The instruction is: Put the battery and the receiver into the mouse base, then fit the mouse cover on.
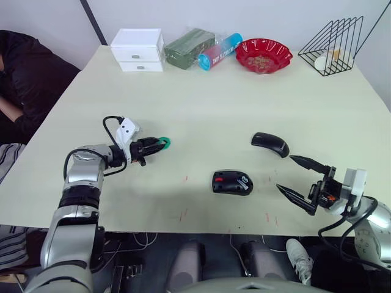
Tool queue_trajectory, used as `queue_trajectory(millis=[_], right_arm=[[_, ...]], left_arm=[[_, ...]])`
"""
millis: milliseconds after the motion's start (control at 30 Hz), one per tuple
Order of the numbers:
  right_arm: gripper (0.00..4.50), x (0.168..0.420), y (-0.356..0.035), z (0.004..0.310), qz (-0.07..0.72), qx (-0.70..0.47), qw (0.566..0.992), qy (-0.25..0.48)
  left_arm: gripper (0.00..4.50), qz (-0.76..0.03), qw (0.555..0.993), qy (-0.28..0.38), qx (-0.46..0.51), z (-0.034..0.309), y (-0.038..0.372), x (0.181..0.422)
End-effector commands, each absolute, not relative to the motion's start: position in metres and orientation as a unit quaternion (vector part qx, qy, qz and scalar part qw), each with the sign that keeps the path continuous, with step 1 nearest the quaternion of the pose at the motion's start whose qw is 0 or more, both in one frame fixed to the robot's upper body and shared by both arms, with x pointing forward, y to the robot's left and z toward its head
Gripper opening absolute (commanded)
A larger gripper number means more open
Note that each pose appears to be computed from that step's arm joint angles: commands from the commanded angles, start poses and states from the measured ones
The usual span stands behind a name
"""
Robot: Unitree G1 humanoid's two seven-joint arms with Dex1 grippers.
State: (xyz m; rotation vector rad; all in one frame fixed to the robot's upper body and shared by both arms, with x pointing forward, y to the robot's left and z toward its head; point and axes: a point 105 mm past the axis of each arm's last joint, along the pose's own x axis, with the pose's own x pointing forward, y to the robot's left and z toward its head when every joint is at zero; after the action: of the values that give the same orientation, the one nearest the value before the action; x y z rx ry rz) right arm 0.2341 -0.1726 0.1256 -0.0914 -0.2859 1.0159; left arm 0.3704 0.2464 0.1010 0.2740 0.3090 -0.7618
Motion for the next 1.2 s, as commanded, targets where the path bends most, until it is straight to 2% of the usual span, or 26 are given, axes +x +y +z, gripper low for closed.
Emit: queue_trajectory(millis=[33, 233, 300, 900, 1000, 1033, 1200], right_arm=[[4.5, 0.2327, -0.1751, 0.1336, 0.482, -0.058, 0.861, -0.152], [4.5, 0.2323, -0.1751, 0.1336, 0.482, -0.058, 0.861, -0.152], [4.5, 0.2321, -0.1752, 0.1336, 0.482, -0.058, 0.861, -0.152], [4.5, 0.2306, -0.1759, 0.134, 0.484, -0.058, 0.86, -0.152], [4.5, 0.2304, -0.1761, 0.1346, 0.484, -0.058, 0.859, -0.153], [4.5, 0.2306, -0.1763, 0.1349, 0.484, -0.058, 0.859, -0.154], [4.5, 0.2306, -0.1755, 0.1368, 0.486, -0.056, 0.858, -0.158]], left_arm=[[1.53, -0.367, 0.906, 0.161, 0.137, 0.0953, 0.248, 0.3683], [1.53, -0.369, 0.905, 0.161, 0.135, 0.0942, 0.2468, 0.368], [1.0, -0.367, 0.906, 0.163, 0.136, 0.0933, 0.2472, 0.3683], [1.0, -0.364, 0.907, 0.169, 0.131, 0.0905, 0.2473, 0.3671], [0.19, -0.362, 0.908, 0.167, 0.129, 0.0908, 0.2475, 0.3674], [0.05, -0.361, 0.908, 0.168, 0.129, 0.0906, 0.2475, 0.3676], [0.06, -0.359, 0.908, 0.17, 0.13, 0.0905, 0.2483, 0.3672]])
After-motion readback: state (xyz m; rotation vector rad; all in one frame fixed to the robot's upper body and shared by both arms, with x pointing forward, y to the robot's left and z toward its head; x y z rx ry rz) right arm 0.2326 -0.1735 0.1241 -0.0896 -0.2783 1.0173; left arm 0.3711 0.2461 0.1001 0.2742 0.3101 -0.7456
